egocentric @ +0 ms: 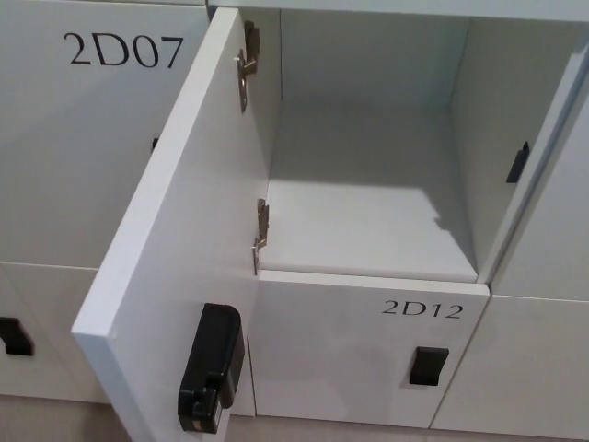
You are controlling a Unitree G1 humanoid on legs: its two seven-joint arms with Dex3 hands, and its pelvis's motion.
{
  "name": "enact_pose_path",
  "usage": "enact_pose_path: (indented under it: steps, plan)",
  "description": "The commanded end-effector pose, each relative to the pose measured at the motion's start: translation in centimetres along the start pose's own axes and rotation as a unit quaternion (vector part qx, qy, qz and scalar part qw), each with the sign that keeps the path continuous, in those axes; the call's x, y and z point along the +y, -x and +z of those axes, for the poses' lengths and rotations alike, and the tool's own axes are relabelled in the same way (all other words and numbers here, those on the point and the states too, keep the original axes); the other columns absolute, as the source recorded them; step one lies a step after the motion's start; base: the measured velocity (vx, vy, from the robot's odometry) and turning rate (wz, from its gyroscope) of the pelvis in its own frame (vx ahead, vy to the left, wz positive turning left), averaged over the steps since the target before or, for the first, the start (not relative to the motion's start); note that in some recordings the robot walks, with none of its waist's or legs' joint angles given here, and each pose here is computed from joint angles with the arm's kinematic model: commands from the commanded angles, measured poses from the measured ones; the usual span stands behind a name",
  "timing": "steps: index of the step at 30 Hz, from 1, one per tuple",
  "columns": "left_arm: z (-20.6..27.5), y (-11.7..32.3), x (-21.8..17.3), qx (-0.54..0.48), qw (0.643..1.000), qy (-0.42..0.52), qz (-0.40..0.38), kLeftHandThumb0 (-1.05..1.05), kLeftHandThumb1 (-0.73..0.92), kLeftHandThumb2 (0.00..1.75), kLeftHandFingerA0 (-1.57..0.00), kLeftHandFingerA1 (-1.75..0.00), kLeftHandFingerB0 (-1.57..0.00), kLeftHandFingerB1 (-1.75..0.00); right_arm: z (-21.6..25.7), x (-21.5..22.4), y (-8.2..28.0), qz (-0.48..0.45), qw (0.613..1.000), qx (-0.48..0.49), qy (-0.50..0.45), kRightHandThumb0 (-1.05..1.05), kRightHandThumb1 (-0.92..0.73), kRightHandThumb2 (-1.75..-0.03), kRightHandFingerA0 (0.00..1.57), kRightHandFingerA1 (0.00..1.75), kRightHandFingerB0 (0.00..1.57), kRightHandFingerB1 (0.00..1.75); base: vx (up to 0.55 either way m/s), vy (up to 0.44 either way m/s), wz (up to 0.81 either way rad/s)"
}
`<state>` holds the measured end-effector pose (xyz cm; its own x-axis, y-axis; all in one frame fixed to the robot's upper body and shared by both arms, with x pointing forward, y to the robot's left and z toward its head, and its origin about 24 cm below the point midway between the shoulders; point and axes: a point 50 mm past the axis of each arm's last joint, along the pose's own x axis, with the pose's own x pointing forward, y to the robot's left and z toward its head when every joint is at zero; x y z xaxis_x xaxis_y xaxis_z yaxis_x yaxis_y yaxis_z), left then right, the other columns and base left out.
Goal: The robot uses its left hand to push the door of an open cabinet towards the right and closes it
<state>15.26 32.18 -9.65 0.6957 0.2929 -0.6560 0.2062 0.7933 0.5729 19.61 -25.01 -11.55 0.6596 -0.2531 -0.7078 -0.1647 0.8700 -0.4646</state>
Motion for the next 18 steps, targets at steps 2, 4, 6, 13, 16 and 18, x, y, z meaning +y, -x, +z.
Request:
enact_pose_path:
  steps: [2, 4, 6, 13, 16, 18]
  plan:
    - [0.4, 0.2, 1.2, -0.048, 0.998, -0.021, 0.029, -0.67, 0.75, 1.00, -0.29, -0.49, -0.21, -0.44, 0.2, -0.5, -0.1, -0.024, 0.999, -0.016, 0.016, -0.46, -0.69, -1.02, 0.39, 0.56, 0.30, 0.50, 0.00, 0.000, 0.00]
    - [0.4, 0.2, 1.3, -0.049, 0.998, -0.021, 0.029, -0.67, 0.75, 1.00, -0.29, -0.49, -0.21, -0.44, 0.2, -0.5, -0.1, -0.025, 0.999, -0.016, 0.016, -0.46, -0.69, -1.02, 0.39, 0.56, 0.30, 0.50, 0.00, 0.000, 0.00]
    - [1.3, 0.1, 1.4, -0.077, 0.994, -0.038, 0.068, -0.62, 0.86, 0.66, -0.43, -0.37, -0.34, -0.32, 0.2, -0.5, -0.1, -0.028, 0.999, -0.017, 0.021, -0.44, -0.84, -0.66, 0.46, 0.40, 0.41, 0.37, 0.00, 0.000, 0.00]
    - [5.6, -0.9, 2.0, -0.165, 0.977, -0.101, 0.092, -0.74, 0.77, 0.76, -0.37, -0.43, -0.31, -0.35, -0.2, -0.3, 0.0, -0.026, 1.000, -0.013, 0.010, -0.48, -0.71, -1.02, 0.37, 0.55, 0.27, 0.49, 0.00, 0.000, 0.00]
    - [8.8, -1.2, 2.2, -0.226, 0.961, -0.128, 0.096, -0.65, 0.87, 0.67, -0.37, -0.38, -0.35, -0.31, -0.2, -0.4, 0.0, -0.030, 0.999, -0.014, 0.011, -0.48, -0.71, -1.03, 0.37, 0.55, 0.27, 0.48, 0.00, 0.000, 0.00]
    - [10.6, -1.3, 2.4, -0.255, 0.951, -0.143, 0.098, -0.66, 0.87, 0.67, -0.37, -0.35, -0.33, -0.31, -0.1, -0.5, 0.0, -0.033, 0.999, -0.015, 0.013, -0.49, -0.70, -1.02, 0.37, 0.55, 0.26, 0.48, 0.00, 0.000, 0.00]
